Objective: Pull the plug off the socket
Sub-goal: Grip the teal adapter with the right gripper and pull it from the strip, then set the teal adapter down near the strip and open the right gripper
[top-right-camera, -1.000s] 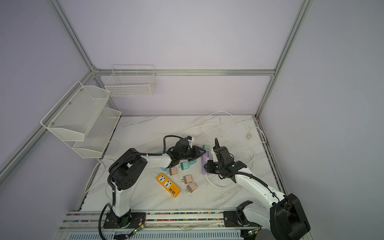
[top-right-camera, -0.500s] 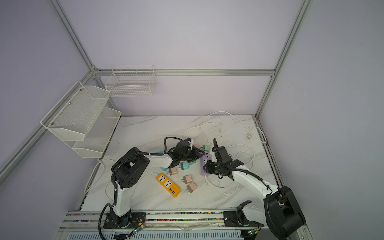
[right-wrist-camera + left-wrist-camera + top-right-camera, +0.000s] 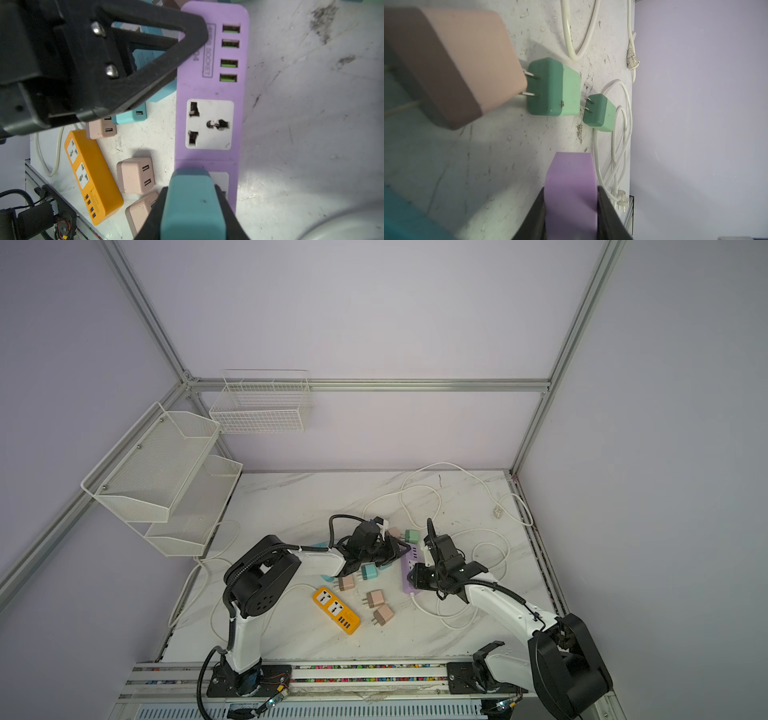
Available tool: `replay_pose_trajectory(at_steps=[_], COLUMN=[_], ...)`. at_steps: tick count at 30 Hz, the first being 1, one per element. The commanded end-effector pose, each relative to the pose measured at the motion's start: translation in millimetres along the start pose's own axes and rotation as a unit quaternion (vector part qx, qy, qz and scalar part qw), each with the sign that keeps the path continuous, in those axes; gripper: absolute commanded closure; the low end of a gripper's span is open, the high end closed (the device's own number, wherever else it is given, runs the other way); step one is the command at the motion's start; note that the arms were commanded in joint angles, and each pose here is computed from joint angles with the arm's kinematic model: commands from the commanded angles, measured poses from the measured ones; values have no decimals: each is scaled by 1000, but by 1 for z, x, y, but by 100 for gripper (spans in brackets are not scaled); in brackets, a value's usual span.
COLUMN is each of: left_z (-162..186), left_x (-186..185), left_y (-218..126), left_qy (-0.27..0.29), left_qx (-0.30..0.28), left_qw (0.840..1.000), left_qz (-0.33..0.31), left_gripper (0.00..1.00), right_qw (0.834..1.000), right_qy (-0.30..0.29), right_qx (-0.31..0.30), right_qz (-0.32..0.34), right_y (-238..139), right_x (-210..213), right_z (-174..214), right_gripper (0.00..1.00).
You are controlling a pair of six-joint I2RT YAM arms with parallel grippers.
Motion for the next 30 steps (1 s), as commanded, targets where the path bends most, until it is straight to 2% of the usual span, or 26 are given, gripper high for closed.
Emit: replay_pose_trajectory(at_steps=[1,3,8,14,18,23,29,30], left_z=[5,3,2,3,3,1,-2,-3], left_x=[10,7,8,10,9,6,-1,-2], left_y=[7,7,11,11,10,12,12,11], left_qy=[16,19,18,17,19,18,22,25], left_qx=[16,16,19,19,20,20,18,18], left_qw=[1000,1000,999,999,999,1000,1000,999], left_qz=[-19,-17,-19,-20,-19,-13,-9,-12], left_gripper=[100,100,100,100,100,100,100,94], right_qw=[996,996,997,998,994,992,988,986], right_qy=[-19,-21,-66,-24,11,26,77,86], right_qx=[-36,-31,-28,-59,-98,-127,-134,-139], right_qz=[-81,-79,-21,-10,52,12,-15,-25], right_y=[-12,-7,-2,-16,-30,-43,-32,-29], right_x=[16,21,37,17,3,2,-23,-26], right_z=[-17,-17,-12,-21,-28,-38,-54,-57], right_gripper=[89,89,89,89,89,87,87,87])
Point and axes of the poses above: each gripper's point midway between its finger pads, its own y axis out along the fingers, its own x axis along the line the jaws close on, z = x × y, the point moved 8 cm from there along -y, back along the fingers, and after that the axes turned 1 degree about y, right-handed, at the moved point
